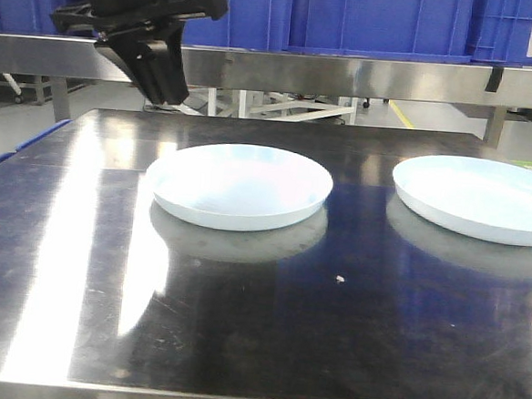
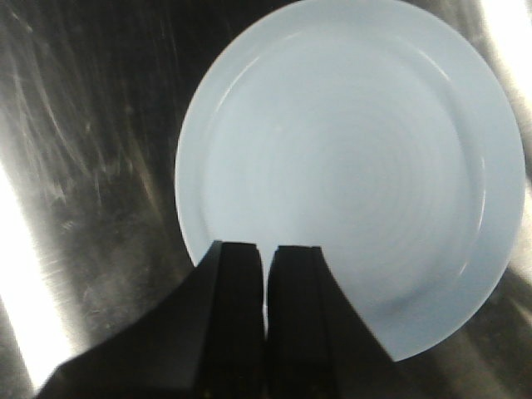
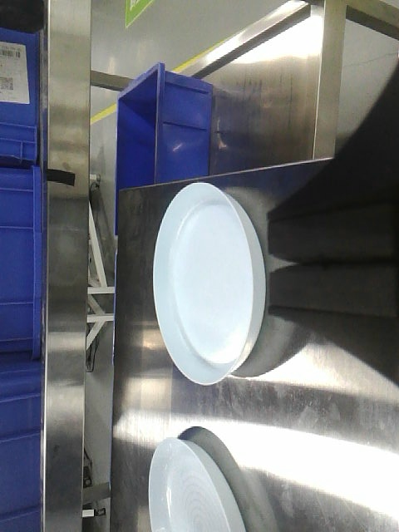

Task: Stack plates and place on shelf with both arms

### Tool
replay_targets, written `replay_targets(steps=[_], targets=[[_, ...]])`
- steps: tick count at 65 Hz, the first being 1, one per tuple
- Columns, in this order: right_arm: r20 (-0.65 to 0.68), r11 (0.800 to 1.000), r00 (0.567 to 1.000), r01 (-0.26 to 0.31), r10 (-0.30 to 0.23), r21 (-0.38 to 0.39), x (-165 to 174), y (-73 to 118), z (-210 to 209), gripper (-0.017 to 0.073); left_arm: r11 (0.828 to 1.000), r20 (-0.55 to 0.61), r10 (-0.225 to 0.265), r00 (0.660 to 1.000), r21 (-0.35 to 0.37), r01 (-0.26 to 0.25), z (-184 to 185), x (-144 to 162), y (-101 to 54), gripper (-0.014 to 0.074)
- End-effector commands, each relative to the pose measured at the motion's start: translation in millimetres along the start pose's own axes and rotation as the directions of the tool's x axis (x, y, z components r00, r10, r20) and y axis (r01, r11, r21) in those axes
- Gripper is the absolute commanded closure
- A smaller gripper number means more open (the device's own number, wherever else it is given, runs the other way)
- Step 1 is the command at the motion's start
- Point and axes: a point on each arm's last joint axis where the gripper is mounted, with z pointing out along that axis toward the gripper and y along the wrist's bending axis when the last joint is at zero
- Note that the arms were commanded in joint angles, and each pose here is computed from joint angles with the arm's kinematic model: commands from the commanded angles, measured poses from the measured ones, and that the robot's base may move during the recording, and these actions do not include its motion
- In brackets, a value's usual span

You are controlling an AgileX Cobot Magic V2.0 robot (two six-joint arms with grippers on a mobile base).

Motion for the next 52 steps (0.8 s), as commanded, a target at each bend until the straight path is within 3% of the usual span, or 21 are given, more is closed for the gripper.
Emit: replay_targets(steps=[1, 14, 22, 25, 36, 42, 49, 52], targets=[[0.104, 1.0, 0.995, 0.008, -0.009, 0.009, -9.0, -0.7, -1.9, 0.051, 0.999, 0.201, 0.044, 0.979, -0.016, -0.042, -41.1, -2.6, -11.7, 0.0512], [0.104, 1.0, 0.995, 0.008, -0.009, 0.009, -9.0, -0.7, -1.9, 0.051, 0.998, 0.413, 0.055, 0.909, -0.044, -0.04, -52.3, 30.8, -9.2, 0.0512], [0.104, 1.0, 0.995, 0.008, -0.009, 0.009, -9.0, -0.7, -1.9, 0.051, 0.998, 0.539, 0.058, 0.841, -0.06, -0.03, -62.3, 61.7, -4.4, 0.0512], [0.104, 1.0, 0.995, 0.008, -0.009, 0.009, -9.0, -0.7, -1.9, 0.051, 0.998, 0.598, 0.059, 0.799, -0.065, -0.026, -68.0, 75.0, -3.2, 0.0512], [0.104, 1.0, 0.995, 0.008, -0.009, 0.009, -9.0, -0.7, -1.9, 0.051, 0.996, 0.707, 0.082, 0.703, -0.087, -0.029, -85.2, 132.9, 1.1, 0.0512], [0.104, 1.0, 0.995, 0.008, -0.009, 0.009, -9.0, -0.7, -1.9, 0.051, 0.995, 0.73, 0.088, 0.678, -0.092, -0.029, -90.4, 163.6, 3.2, 0.0512], [0.104, 1.0, 0.995, 0.008, -0.009, 0.009, -9.0, -0.7, -1.9, 0.051, 0.99, 0.737, 0.13, 0.663, -0.134, -0.046, -95.5, 196.4, 8.3, 0.0512], [0.104, 1.0, 0.995, 0.008, -0.009, 0.009, -9.0, -0.7, -1.9, 0.051, 0.989, 0.748, 0.13, 0.651, -0.147, -0.028, -99.3, 208.9, 12.9, 0.0512]])
